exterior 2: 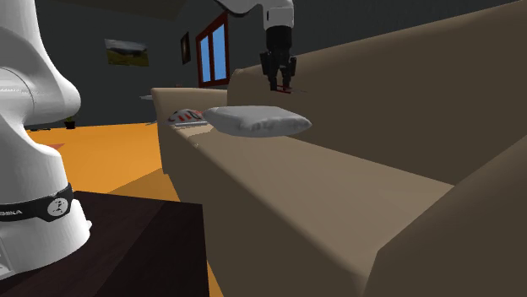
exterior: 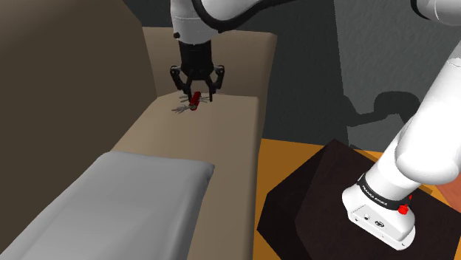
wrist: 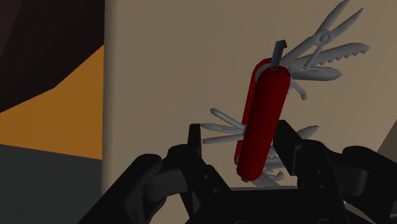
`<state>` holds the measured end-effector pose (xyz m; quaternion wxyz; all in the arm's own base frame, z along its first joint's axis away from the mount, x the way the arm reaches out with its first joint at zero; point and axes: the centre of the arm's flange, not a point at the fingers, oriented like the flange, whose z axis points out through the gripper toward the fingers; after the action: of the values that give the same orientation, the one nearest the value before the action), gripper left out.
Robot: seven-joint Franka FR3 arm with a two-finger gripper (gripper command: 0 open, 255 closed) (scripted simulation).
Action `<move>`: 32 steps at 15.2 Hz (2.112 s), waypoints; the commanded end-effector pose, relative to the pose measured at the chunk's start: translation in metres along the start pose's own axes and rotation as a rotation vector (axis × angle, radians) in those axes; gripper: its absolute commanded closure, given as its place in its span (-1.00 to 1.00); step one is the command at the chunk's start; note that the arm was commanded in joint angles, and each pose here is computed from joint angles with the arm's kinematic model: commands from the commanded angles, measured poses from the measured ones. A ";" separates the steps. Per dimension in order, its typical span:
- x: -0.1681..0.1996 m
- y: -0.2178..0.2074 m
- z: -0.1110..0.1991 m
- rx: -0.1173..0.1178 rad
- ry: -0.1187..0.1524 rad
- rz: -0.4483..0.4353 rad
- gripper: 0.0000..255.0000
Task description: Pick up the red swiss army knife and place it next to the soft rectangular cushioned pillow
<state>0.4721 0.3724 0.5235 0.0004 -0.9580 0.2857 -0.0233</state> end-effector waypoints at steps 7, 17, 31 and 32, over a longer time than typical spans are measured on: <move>-0.005 -0.004 0.039 0.000 0.000 0.002 1.00; -0.008 -0.003 0.092 0.000 0.000 0.002 1.00; -0.011 -0.002 0.168 0.000 0.000 0.002 1.00; -0.011 -0.002 0.168 0.000 0.000 0.002 1.00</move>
<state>0.4719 0.3779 0.3589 0.0002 -0.9578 0.2865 -0.0232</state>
